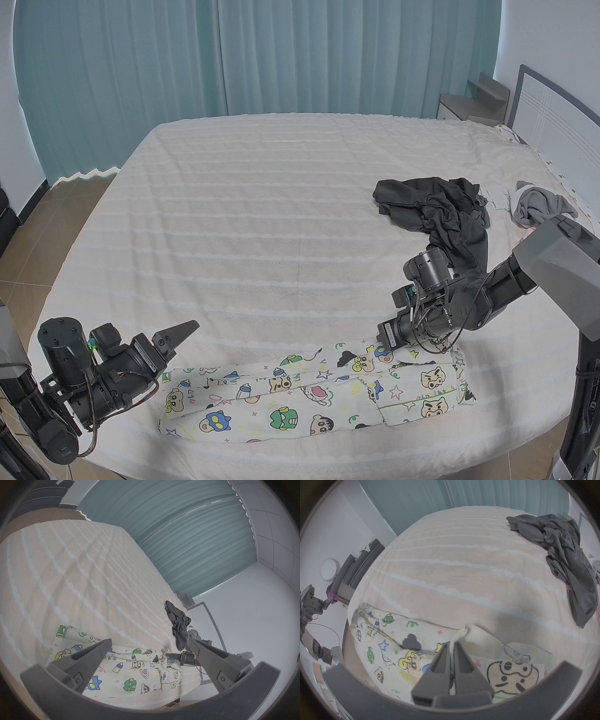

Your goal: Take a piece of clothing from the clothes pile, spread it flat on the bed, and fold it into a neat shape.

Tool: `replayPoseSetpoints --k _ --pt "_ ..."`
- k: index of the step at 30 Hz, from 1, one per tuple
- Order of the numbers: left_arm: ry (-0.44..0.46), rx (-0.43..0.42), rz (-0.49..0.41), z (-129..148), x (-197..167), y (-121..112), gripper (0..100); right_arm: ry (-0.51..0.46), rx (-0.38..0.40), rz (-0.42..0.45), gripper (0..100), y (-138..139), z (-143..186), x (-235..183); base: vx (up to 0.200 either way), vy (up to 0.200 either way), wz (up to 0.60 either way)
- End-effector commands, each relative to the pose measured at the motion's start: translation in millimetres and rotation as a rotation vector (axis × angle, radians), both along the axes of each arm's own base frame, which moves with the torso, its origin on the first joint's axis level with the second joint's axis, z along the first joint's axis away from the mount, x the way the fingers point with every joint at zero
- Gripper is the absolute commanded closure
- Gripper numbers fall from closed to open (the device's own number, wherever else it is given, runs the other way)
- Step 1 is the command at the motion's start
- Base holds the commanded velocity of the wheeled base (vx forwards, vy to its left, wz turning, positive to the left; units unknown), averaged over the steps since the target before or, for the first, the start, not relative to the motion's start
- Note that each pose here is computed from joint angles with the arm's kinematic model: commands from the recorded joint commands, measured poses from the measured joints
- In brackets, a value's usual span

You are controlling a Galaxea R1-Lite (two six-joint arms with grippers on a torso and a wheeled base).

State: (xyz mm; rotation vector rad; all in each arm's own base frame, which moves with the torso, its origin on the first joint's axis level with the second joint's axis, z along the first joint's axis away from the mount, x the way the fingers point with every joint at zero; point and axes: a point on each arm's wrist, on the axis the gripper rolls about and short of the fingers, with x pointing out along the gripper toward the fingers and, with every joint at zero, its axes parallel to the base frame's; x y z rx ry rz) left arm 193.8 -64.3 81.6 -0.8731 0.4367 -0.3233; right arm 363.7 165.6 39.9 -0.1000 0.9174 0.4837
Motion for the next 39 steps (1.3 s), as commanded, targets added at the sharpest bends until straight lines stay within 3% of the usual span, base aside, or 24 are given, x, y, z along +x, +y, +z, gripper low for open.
replayPoseSetpoints --k 1,10,11,18,20,25,27,28,33,39 --pt "0.014 0.004 0.000 -2 -3 1 0 -0.029 0.016 0.022 100 7 14 -7 0.000 0.000 0.00" --pt "0.012 0.004 0.000 -2 -3 1 0 -0.063 0.006 0.035 100 17 12 -14 0.000 0.000 0.00" --pt "0.012 0.004 0.000 -2 -3 1 0 -0.063 0.002 0.032 0 17 11 -14 0.000 0.000 0.00" --pt "0.012 0.004 0.000 -2 -3 1 0 -0.060 -0.004 0.022 0 14 8 -18 0.000 0.000 0.00" --pt "0.012 0.004 0.000 -2 -3 1 0 -0.086 0.020 0.011 0 13 16 -20 0.000 0.000 0.00" --pt "0.011 0.003 0.000 -1 -3 1 0 -0.101 0.163 -0.101 0 12 28 -29 0.000 0.000 0.00" --pt "0.011 0.003 0.000 -1 -3 1 0 -0.101 0.163 -0.101 0 12 28 -29 0.000 0.000 0.00" --pt "0.012 0.004 0.000 -2 -3 1 0 -0.076 0.201 -0.152 0 7 25 -37 0.000 0.000 0.00" --pt "0.013 0.005 -0.001 -2 -3 1 0 0.029 0.253 -0.249 0 -8 14 -52 0.000 0.000 0.00" --pt "0.008 0.012 0.001 -2 -2 1 0 0.146 0.272 -0.340 0 -31 -9 -54 0.000 0.000 0.00"
